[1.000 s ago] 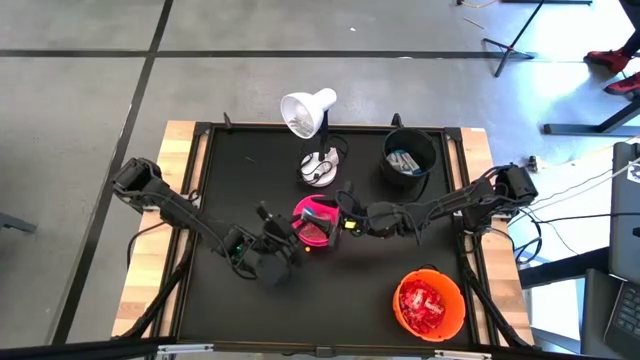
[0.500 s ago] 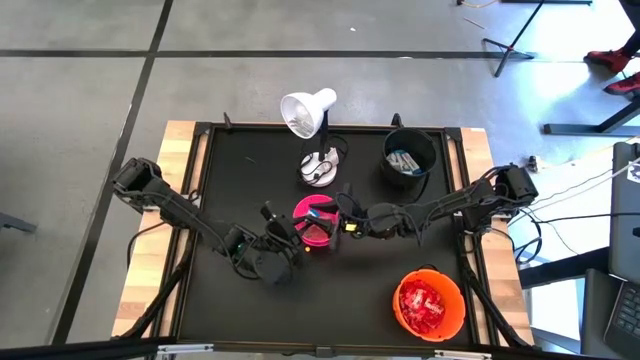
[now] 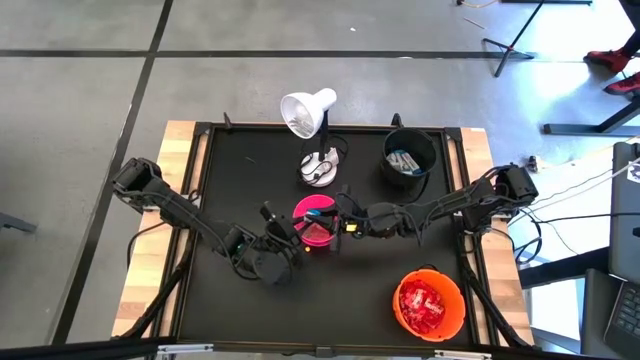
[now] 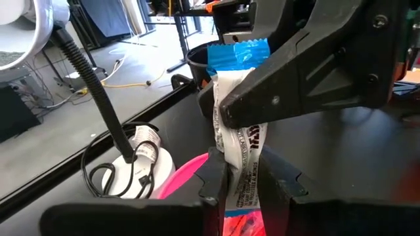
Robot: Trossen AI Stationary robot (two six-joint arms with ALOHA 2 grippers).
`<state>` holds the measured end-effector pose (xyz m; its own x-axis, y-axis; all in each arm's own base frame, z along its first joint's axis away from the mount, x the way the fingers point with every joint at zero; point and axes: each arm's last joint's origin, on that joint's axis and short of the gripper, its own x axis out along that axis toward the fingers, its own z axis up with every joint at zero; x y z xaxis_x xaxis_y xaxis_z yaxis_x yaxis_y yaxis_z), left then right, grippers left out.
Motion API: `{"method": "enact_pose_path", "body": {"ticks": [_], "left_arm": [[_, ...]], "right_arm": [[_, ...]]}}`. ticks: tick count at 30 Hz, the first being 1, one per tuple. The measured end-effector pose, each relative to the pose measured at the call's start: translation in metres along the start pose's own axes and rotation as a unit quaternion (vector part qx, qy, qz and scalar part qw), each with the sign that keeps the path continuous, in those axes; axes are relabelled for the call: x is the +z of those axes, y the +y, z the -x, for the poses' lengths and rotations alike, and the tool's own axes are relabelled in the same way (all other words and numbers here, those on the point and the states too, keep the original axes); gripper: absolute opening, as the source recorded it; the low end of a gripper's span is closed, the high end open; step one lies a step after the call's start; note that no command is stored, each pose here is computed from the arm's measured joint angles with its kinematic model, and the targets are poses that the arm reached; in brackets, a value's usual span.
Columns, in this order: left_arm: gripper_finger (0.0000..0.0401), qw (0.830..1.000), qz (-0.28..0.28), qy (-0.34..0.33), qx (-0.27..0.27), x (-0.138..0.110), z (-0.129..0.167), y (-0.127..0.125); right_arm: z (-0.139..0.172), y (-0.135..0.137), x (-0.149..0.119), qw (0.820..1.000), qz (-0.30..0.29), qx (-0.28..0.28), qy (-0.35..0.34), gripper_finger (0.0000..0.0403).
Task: Sort candy
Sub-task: Put the white chocolate bar into the black bucket
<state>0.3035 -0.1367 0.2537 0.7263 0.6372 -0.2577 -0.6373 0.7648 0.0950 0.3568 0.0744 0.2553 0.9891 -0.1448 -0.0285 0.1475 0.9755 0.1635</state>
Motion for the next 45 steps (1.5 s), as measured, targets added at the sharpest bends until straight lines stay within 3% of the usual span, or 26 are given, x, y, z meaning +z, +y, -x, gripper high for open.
{"method": "enact_pose_path", "body": {"ticks": [4,10,17,25,31,34,39,45], "left_arm": [[0.0067,1.000,-0.009,0.005,-0.009,0.000,0.000,-0.001],[0.0127,0.999,-0.032,0.012,-0.025,0.000,0.001,-0.001],[0.0182,0.998,-0.028,-0.001,-0.050,0.017,0.018,0.007],[0.0188,0.995,0.001,-0.030,-0.096,0.043,0.056,0.025],[0.0187,0.990,-0.002,-0.039,-0.133,0.047,0.079,0.027],[0.0187,0.989,-0.011,-0.037,-0.145,0.044,0.086,0.026],[0.0187,0.988,-0.015,-0.025,-0.154,0.037,0.093,0.025],[0.0187,0.988,-0.017,-0.018,-0.155,0.033,0.096,0.026]], "right_arm": [[0.000,0.000,0.000,1.000,0.001,0.003,0.001,0.0037],[0.000,0.000,-0.001,1.000,0.013,0.003,0.003,0.0021],[0.002,-0.002,0.003,0.999,0.029,-0.023,-0.003,0.0033],[0.020,-0.008,0.028,0.995,0.058,-0.076,0.000,0.0022],[0.046,-0.017,0.055,0.987,0.070,-0.143,0.003,0.0032],[0.064,-0.025,0.067,0.973,0.091,-0.214,0.016,0.0030],[0.106,-0.045,0.084,0.927,0.115,-0.355,0.043,0.0028],[0.166,-0.076,0.092,0.879,0.088,-0.465,0.054,0.0033]]}}
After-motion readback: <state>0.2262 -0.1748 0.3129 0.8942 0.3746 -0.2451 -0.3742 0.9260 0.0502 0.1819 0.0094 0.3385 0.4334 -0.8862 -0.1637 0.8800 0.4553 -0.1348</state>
